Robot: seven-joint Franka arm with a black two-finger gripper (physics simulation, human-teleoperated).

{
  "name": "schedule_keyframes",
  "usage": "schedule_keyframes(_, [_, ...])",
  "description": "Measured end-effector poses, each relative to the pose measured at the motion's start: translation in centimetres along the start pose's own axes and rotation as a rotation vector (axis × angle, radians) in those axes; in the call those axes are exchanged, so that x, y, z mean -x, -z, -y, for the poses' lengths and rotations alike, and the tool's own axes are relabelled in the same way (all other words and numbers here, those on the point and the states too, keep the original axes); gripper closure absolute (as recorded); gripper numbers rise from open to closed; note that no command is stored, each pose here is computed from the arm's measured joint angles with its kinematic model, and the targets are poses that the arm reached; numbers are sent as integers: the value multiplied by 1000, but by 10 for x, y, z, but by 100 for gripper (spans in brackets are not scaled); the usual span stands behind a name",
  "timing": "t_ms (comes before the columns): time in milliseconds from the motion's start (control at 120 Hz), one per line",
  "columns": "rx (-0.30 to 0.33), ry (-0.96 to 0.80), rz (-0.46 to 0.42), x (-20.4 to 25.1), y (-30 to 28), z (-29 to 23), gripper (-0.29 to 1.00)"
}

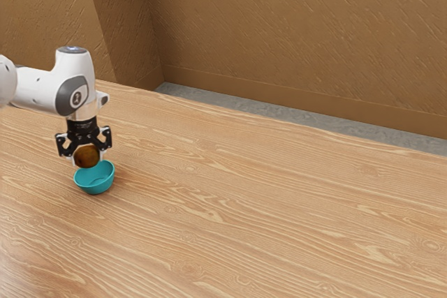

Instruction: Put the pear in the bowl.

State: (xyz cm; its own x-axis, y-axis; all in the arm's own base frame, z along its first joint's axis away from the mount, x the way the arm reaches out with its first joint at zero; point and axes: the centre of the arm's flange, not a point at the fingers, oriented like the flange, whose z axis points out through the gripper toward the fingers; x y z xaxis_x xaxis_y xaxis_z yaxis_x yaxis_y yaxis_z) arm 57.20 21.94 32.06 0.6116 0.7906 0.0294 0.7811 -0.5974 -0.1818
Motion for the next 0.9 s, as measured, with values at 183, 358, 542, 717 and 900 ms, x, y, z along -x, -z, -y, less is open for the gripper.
schedule_keyframes(183, [9,-11,2,0,-2,-2,12])
schedule_keyframes(358, [30,-57,-19,12,13,-23,6])
schedule_keyframes(542, [178,-150,-83,60,121,-51,4])
schedule_keyframes(717, [337,-269,-81,71,264,-38,3])
schedule_keyframes(900, [363,-537,-83,126,331,-43,3])
